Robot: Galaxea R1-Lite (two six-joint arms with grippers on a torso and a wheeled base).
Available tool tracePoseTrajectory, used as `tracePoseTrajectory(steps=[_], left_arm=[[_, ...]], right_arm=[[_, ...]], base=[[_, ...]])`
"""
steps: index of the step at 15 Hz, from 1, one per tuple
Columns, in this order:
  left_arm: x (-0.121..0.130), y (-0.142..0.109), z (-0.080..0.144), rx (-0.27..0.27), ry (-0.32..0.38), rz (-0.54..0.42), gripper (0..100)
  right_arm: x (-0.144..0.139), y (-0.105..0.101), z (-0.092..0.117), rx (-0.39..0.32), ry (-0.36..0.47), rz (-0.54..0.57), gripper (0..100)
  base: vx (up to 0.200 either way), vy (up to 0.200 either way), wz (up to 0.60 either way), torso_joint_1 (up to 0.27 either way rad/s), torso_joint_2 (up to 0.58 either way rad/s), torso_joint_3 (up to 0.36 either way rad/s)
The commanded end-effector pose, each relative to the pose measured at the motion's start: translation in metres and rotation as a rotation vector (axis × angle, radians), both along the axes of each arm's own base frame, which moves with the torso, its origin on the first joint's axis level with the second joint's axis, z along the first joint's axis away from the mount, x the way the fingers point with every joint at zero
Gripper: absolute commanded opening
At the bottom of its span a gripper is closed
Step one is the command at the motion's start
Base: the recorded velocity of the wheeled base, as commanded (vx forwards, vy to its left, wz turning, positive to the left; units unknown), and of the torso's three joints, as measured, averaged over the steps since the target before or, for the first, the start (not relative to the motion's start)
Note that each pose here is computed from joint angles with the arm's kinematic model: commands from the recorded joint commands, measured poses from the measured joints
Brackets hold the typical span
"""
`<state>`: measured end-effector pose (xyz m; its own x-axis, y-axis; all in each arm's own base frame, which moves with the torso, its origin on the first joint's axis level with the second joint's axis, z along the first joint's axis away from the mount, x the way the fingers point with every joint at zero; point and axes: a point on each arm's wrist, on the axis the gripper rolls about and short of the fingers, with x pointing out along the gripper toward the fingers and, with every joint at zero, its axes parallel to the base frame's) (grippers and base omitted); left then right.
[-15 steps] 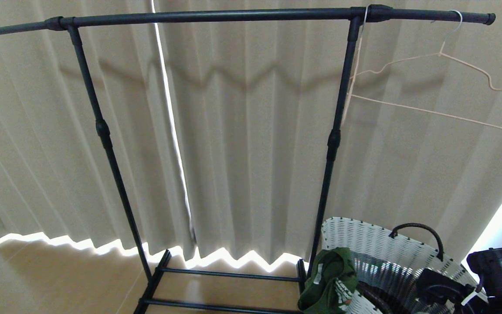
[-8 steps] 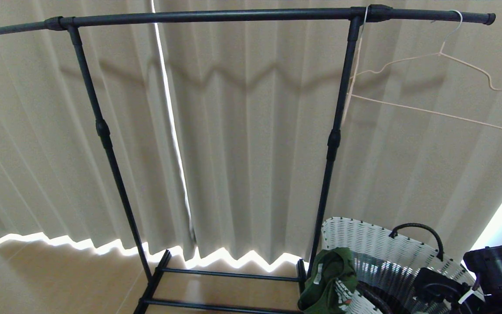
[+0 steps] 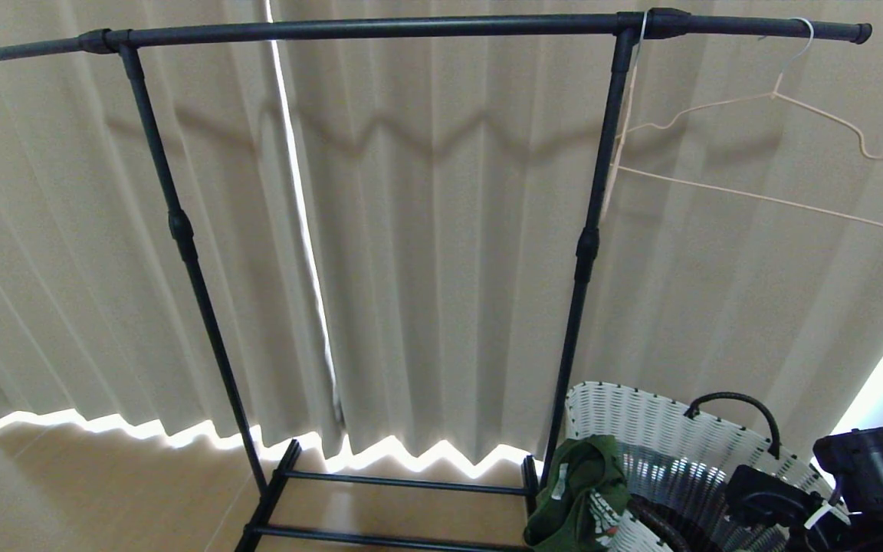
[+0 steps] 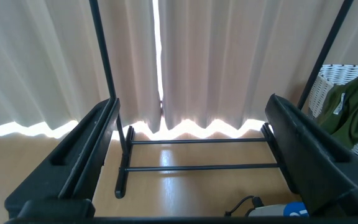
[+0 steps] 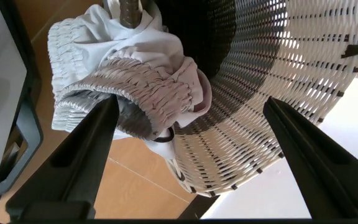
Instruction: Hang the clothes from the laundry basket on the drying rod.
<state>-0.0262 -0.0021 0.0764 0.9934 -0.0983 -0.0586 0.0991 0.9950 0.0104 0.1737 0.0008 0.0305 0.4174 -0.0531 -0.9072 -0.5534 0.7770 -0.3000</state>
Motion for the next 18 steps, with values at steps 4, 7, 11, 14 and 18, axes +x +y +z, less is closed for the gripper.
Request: tracePoseTrajectory(steps=[4, 7, 11, 14, 18], left_arm=[[0.0, 0.0, 0.0, -0.001, -0.001, 0.0, 100], [0.0, 0.0, 0.0, -0.001, -0.001, 0.0, 100], [0.0, 0.0, 0.0, -0.001, -0.001, 0.0, 100], [0.0, 0.0, 0.0, -0.002, 0.0, 0.0, 100], [0.0, 0.0, 0.0, -0.001, -0.001, 0.0, 100]], right_arm=[[0.009, -0.009, -0.018, -0.006, 0.058, -0.048, 100], [0.015, -0.01, -0.024, -0.006, 0.035, -0.054, 100], [0.016, -0.011, -0.026, -0.003, 0.04, -0.06, 0], [0.01, -0.011, -0.014, 0.004, -0.022, -0.06, 0], [-0.027, -0.009, 0.04, 0.065, -0.329, -0.087, 0]], base=[[0.0, 0.0, 0.0, 0.0, 0.0, 0.0], [0.0, 0.0, 0.0, 0.0, 0.0, 0.0], [0.0, 0.0, 0.0, 0.0, 0.0, 0.0], [0.0, 0.0, 0.0, 0.0, 0.0, 0.0], [0.0, 0.0, 0.0, 0.0, 0.0, 0.0]])
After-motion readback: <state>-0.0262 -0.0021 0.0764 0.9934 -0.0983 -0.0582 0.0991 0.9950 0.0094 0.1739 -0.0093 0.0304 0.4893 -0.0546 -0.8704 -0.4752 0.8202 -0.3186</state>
